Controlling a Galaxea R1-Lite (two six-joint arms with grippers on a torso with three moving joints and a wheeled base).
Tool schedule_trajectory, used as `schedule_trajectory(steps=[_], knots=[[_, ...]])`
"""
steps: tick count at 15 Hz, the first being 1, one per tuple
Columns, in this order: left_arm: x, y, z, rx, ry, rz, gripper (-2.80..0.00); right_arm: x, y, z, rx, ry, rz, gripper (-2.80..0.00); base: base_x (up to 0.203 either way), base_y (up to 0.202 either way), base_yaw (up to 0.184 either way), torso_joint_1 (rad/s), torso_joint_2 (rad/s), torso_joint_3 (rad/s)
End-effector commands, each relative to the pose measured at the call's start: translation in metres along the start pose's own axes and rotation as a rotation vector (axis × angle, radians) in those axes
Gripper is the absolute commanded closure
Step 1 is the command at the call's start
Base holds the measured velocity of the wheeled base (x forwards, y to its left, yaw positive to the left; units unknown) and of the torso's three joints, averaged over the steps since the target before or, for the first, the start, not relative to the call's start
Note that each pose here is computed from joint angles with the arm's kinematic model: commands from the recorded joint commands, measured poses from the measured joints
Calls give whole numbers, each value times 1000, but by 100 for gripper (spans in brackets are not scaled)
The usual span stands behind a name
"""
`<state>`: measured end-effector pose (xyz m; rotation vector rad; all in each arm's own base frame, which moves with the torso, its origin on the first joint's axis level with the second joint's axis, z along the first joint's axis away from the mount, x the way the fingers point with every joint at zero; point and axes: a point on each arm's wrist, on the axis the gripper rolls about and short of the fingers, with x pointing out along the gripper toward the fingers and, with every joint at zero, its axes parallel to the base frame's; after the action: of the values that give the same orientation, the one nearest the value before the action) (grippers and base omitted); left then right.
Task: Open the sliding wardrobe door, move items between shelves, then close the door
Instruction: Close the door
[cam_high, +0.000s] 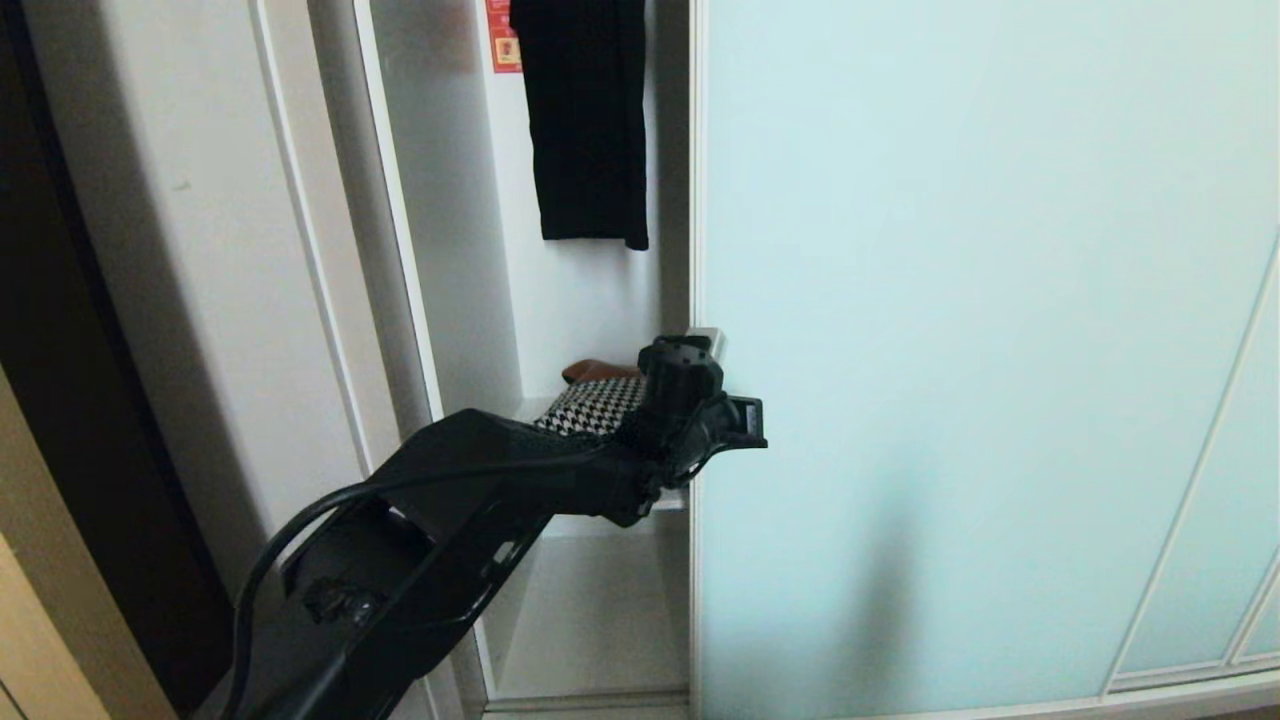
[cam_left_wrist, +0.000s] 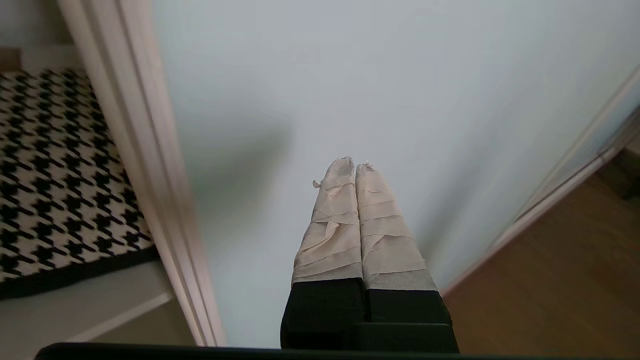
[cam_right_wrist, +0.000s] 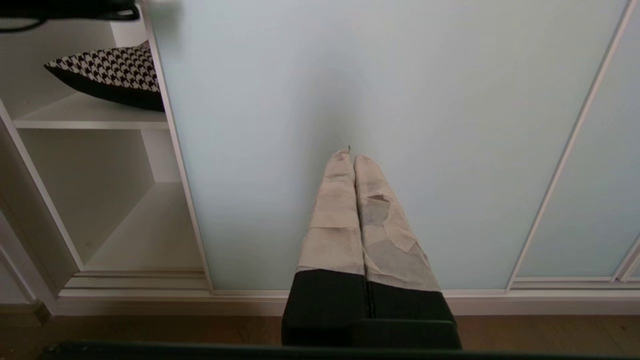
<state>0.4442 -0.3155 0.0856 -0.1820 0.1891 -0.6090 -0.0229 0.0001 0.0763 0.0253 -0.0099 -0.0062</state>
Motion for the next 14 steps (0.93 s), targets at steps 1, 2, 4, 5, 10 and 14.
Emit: schedule_trajectory(steps=[1,2,4,5,10,14], knots=[[4,5,-12,-2,15,6,0,0,0,0,0,-1,0,0,0,0,0,0,0,0],[4,7,-13,-3,18,9,0,0,0,0,-1,-1,0,0,0,0,0,0,0,0],[4,12,-12,-4,18,11,0,0,0,0,-1,1,0,0,0,0,0,0,0,0],[4,16,-12,-5,20,9,0,0,0,0,0,0,0,0,0,0,0,0,0,0],[4,35,-12,-9,19,44,0,0,0,0,-1,1,0,0,0,0,0,0,0,0],[4,50,-12,-8,20,70,0,0,0,0,-1,-1,0,0,0,0,0,0,0,0]])
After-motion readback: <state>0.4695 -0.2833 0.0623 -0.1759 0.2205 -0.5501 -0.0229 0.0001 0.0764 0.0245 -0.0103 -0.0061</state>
